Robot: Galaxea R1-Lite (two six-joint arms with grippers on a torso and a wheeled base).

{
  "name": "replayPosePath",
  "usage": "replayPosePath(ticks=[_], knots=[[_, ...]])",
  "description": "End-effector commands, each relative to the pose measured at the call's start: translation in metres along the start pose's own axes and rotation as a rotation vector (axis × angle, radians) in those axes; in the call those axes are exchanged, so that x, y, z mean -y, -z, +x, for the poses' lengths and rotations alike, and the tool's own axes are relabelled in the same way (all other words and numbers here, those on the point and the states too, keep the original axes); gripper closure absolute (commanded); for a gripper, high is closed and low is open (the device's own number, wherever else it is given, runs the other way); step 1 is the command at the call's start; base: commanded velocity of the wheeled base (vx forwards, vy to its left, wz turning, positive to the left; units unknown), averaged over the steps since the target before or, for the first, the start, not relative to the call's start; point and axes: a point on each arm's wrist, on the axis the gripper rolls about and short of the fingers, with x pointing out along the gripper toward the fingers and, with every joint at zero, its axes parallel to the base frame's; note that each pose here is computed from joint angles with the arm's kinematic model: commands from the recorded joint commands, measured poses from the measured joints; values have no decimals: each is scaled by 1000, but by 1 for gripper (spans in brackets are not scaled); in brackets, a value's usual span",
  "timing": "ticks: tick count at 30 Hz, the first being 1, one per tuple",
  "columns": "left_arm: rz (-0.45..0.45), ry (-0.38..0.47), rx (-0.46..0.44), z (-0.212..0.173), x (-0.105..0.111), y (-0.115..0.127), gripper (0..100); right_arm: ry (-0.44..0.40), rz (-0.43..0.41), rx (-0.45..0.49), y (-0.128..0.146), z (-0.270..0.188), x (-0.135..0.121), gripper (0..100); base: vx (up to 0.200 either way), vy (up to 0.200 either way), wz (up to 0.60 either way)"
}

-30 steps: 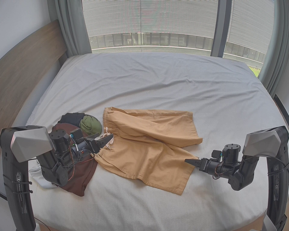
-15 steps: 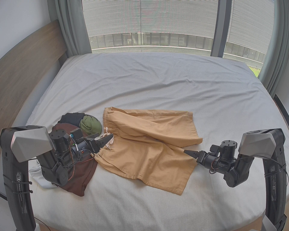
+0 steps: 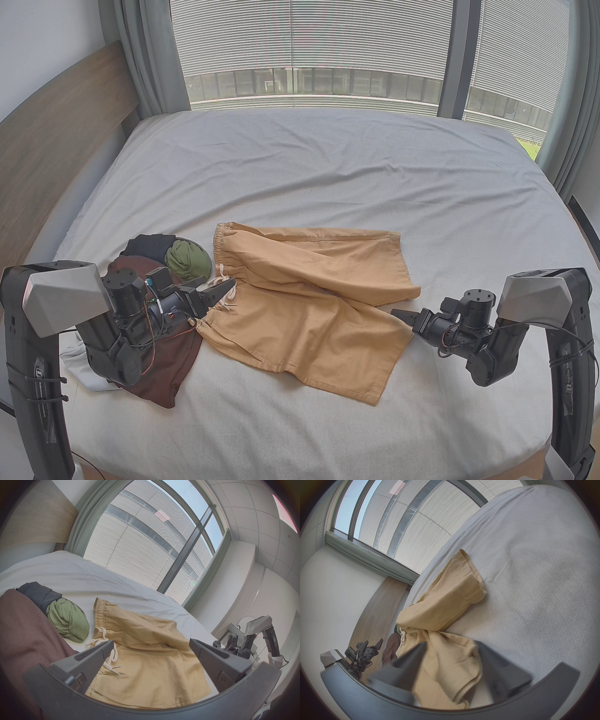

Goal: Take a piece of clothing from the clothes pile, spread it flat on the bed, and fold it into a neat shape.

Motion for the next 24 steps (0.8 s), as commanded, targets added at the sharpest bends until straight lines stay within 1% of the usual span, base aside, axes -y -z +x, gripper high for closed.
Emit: replayPosePath(ticks=[1, 15, 21, 24], knots=[[-1, 1, 0, 0, 0, 0, 0, 4, 1, 9, -3, -1, 3, 100, 0, 0, 0], [0, -1, 2, 1, -2, 1, 0, 12, -9, 115, -34, -3, 19, 100, 0, 0, 0], [1, -2, 5, 2, -2, 0, 0, 41, -14, 159, -35, 7, 29, 100, 0, 0, 0], [2, -3, 7, 2, -2, 0, 0, 31, -23, 171, -33, 9, 30, 100, 0, 0, 0]])
